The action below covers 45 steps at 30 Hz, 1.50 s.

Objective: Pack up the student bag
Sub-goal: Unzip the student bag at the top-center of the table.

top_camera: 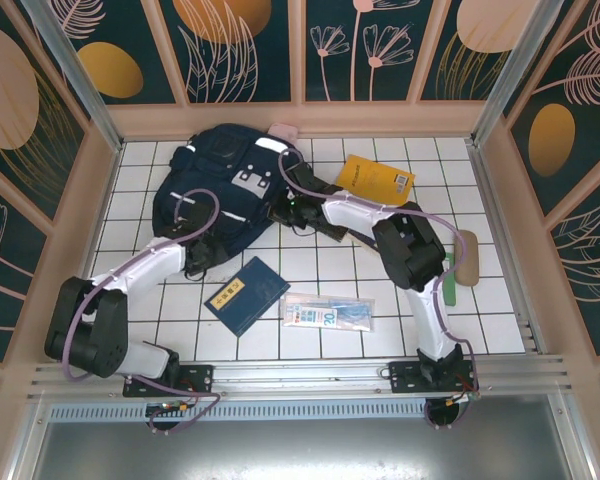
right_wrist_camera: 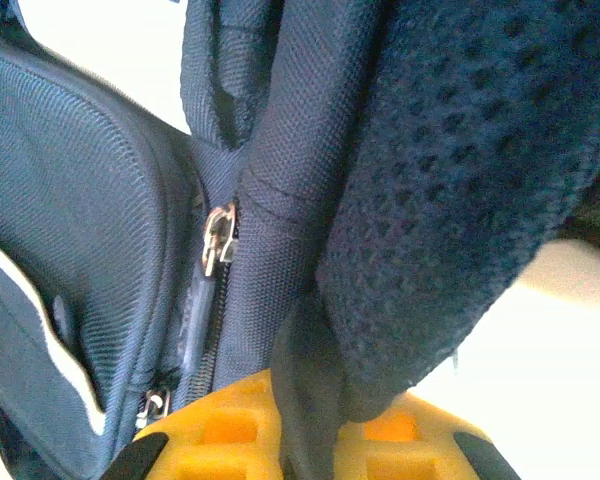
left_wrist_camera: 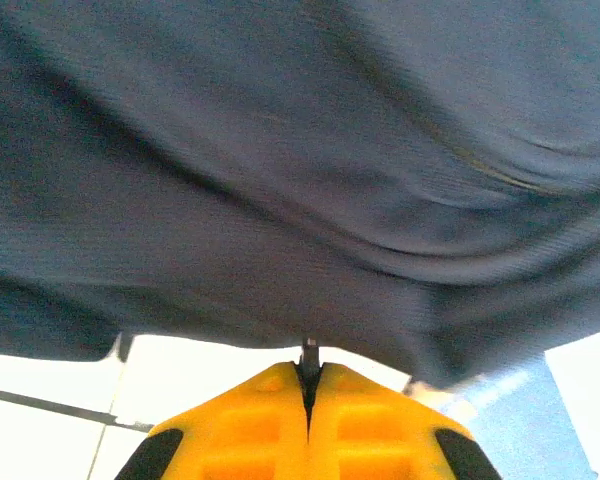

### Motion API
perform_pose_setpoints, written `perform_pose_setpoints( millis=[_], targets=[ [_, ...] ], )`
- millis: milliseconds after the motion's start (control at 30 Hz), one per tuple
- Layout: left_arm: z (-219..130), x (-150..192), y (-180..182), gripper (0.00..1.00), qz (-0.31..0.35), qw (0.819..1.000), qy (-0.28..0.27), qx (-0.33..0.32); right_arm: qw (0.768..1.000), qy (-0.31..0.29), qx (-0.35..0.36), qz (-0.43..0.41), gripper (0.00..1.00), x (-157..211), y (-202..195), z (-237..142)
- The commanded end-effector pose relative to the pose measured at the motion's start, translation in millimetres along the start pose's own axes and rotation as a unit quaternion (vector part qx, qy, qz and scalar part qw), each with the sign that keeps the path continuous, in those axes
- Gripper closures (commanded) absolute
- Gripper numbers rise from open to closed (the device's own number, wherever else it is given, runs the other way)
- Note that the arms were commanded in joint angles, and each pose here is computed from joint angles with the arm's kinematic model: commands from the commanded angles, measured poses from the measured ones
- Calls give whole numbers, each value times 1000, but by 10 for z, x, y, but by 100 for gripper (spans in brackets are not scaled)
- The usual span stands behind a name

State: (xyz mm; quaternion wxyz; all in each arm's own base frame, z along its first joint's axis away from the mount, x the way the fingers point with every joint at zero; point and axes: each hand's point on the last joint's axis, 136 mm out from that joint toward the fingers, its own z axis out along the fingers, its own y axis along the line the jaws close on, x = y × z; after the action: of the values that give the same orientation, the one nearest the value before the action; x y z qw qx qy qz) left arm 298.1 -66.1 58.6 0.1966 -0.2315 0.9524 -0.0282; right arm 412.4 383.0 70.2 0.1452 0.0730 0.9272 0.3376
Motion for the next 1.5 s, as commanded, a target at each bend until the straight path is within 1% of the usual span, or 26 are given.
perform_pose_setpoints(
  millis=[0, 133, 167, 233, 300, 333, 433, 533, 567, 633, 667, 700, 733, 767, 867, 1000, 1100, 1167, 1200, 1267, 1467],
  targets=[
    [-128, -122, 633, 100, -19, 993, -29, -112, 995, -95, 29, -8, 100, -687, -74, -539],
    [-184, -251, 797, 100, -40, 989, -47, -134, 994, -103, 42, -15, 100, -828, -176, -626],
    [-182, -275, 799, 100, -43, 989, -48, -131, 993, -109, 48, -11, 100, -927, -263, -668],
    [-178, -297, 737, 100, -41, 991, -47, -115, 993, -109, 50, -14, 100, -996, -311, -686],
    [-170, -305, 577, 100, -37, 996, -40, -71, 993, -109, 49, -22, 100, -1079, -317, -689],
    [-170, -311, 454, 100, -30, 998, -36, -40, 992, -109, 51, -28, 100, -1117, -322, -683],
    [-218, -276, 139, 100, -11, 999, -20, 44, 991, -111, 56, -42, 100, -1221, -318, -650],
    [-324, -205, -218, 100, 13, 992, -12, 125, 990, -116, 62, -52, 90, -1344, -323, -638],
    [-367, -170, -336, 100, 22, 989, -8, 147, 990, -119, 65, -51, 83, -1383, -333, -642],
    [-459, -111, -581, 100, 41, 983, -7, 182, 988, -125, 73, -46, 60, -1448, -354, -681],
    [-482, -76, -673, 100, 45, 980, -5, 194, 988, -129, 77, -43, 51, -1462, -361, -707],
    [-505, -46, -769, 100, 46, 977, -1, 209, 987, -131, 81, -40, 45, -1459, -368, -746],
    [-517, -18, -860, 100, 45, 973, 5, 225, 987, -133, 82, -37, 40, -1444, -369, -784],
    [-528, -2, -941, 100, 45, 971, 9, 237, 987, -133, 85, -32, 37, -1408, -381, -815],
    [-550, 49, -1109, 100, 56, 966, 10, 253, 987, -128, 92, -7, 34, -1241, -458, -924],
    [-556, 144, -1248, 100, 75, 959, 18, 272, 991, -105, 78, 25, 34, -847, -472, -988],
    [-516, 245, -1303, 100, 91, 958, 31, 271, 994, -79, 56, 54, 34, -522, -443, -988],
    [-466, 311, -1298, 100, 100, 960, 38, 260, 996, -56, 31, 68, 34, -291, -368, -928],
    [-453, 330, -1293, 100, 103, 960, 40, 257, 995, -52, 24, 78, 35, -256, -363, -918],
    [-412, 364, -1258, 100, 104, 962, 42, 248, 996, -22, 7, 81, 36, -15, -233, -794],
    [-391, 395, -1219, 100, 107, 964, 42, 240, 995, 28, -20, 93, 37, 340, 12, -517]
  ],
)
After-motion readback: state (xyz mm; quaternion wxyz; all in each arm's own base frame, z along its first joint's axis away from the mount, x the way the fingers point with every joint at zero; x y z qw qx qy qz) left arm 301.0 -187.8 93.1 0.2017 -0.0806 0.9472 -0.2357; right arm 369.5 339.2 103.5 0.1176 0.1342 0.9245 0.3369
